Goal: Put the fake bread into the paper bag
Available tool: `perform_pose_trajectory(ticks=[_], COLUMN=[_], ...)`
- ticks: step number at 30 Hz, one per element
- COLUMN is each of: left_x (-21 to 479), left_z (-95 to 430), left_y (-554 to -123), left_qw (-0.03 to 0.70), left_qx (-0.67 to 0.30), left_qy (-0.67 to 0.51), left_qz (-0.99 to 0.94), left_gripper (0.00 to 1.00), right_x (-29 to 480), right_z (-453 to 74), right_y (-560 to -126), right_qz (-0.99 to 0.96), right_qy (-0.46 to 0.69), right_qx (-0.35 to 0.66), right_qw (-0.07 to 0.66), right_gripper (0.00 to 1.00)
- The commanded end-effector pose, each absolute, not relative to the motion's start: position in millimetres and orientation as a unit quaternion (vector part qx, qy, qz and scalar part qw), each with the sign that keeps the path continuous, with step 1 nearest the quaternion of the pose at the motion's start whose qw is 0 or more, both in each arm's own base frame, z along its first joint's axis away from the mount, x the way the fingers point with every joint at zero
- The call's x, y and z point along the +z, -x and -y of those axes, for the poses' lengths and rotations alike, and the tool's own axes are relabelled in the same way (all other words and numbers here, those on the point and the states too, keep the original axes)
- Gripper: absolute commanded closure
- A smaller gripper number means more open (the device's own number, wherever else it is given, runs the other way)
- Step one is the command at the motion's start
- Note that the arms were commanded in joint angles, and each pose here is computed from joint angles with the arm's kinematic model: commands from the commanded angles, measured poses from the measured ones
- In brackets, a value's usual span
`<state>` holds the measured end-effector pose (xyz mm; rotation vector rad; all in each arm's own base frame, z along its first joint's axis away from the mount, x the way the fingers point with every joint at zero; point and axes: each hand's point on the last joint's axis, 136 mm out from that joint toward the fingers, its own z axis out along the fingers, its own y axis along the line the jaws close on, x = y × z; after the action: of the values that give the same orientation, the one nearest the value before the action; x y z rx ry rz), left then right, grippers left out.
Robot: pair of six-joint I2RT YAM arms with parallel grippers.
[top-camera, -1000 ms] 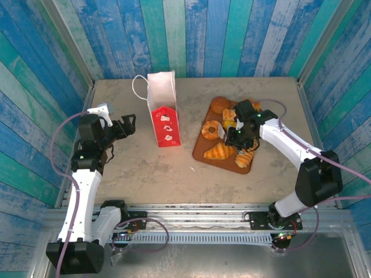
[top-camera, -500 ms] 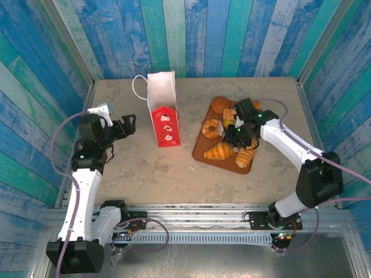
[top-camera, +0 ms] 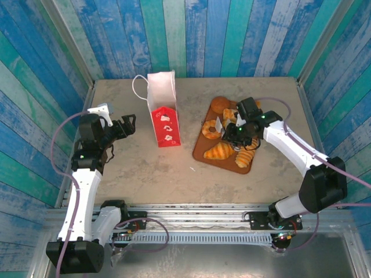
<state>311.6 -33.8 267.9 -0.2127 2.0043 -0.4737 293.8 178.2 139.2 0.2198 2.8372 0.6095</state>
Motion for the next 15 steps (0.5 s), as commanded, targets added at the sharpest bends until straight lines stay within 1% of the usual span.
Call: perform_pose_trajectory(ticks=[1,15], left_x=[277.1,276.3], left_z=[31.1,29.8], left_y=[-313.7,-314.2], left_qw=[0.521,0.520], left_qx=[-0.187,-0.183], left_qy=[0.083,0.083], left_qz=[-0.828,-0.830], left_gripper=[0.06,0.06], right_x=[132.9,108.0], right_z=[-178.6,-183.5], right_y=[-291.1,-298.0], right_qz=[-0.968,-0.968], right_qy=[-0.078,-0.090], right_qx=[0.213,0.215], right_qw=[0.107,0.097], right_gripper=[0.54,0.54])
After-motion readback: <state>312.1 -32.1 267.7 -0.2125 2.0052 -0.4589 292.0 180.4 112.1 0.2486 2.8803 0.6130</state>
